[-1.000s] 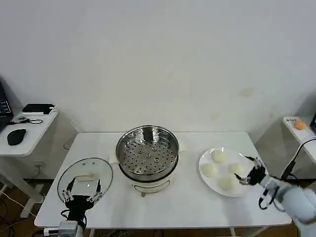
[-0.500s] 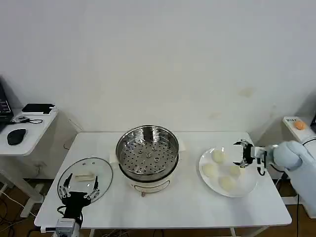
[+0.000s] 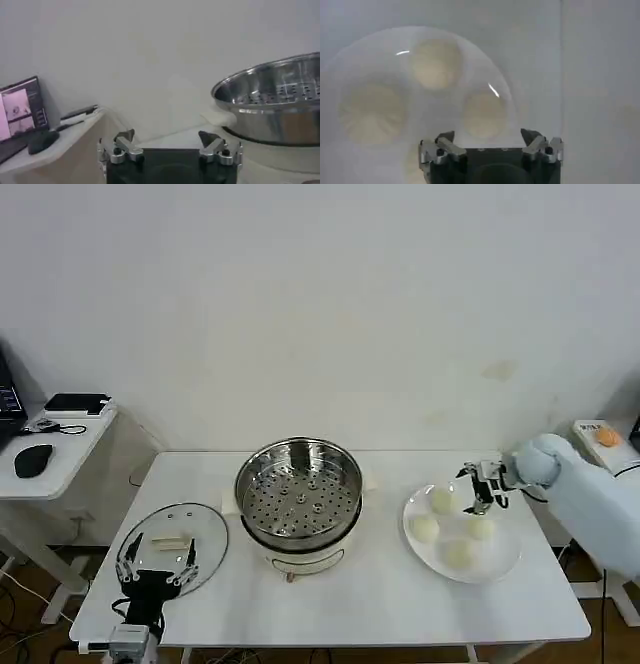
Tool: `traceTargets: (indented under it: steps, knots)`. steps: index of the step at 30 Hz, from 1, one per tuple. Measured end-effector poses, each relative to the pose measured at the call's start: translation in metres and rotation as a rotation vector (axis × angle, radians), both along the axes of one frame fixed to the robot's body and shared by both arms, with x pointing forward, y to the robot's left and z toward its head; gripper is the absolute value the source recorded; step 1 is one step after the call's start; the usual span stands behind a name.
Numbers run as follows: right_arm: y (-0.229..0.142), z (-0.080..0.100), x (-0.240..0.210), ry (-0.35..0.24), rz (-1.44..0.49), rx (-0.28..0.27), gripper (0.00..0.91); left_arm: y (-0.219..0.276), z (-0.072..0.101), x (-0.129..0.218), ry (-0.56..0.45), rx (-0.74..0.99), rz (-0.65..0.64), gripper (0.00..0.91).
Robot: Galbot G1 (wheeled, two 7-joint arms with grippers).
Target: Take steamed baozi put them in steamer then cover it.
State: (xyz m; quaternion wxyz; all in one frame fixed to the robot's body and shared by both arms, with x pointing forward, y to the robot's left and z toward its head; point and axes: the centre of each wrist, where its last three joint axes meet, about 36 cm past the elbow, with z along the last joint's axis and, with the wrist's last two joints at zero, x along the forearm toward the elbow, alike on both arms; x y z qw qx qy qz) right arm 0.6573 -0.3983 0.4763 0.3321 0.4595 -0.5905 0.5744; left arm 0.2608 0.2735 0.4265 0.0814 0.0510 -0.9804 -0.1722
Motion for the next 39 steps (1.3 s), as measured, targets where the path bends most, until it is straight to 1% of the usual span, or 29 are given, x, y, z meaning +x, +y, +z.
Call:
traceTargets:
  steps: [10,12,13,14,15,20,27,39]
  knots:
    - [0.011,-0.019,0.01,0.031,-0.011,-0.037,0.897,0.003,-0.001,-0.002,0.001,0.006,0.005,0.907]
    - [0.012,-0.021,0.012,0.032,-0.013,-0.041,0.867,0.004,-0.001,-0.002,0.0,0.007,0.007,0.907]
    - [0.013,-0.022,0.013,0.032,-0.015,-0.042,0.836,0.004,-0.001,-0.002,-0.001,0.007,0.008,0.907]
    - [0.014,-0.023,0.013,0.032,-0.016,-0.043,0.836,0.004,-0.001,-0.002,-0.001,0.007,0.008,0.907]
    - [0.015,-0.023,0.014,0.032,-0.017,-0.044,0.786,0.004,-0.001,-0.002,-0.002,0.007,0.008,0.907]
    - [0.019,-0.024,0.019,0.024,-0.024,-0.048,0.746,0.003,-0.002,-0.003,-0.002,0.005,0.009,0.907]
    - [0.023,-0.027,0.022,0.021,-0.029,-0.055,0.655,0.004,-0.002,-0.004,-0.003,0.007,0.009,0.907]
    - [0.023,-0.029,0.021,0.024,-0.031,-0.055,0.574,0.002,0.0,-0.007,-0.005,0.005,0.005,0.907]
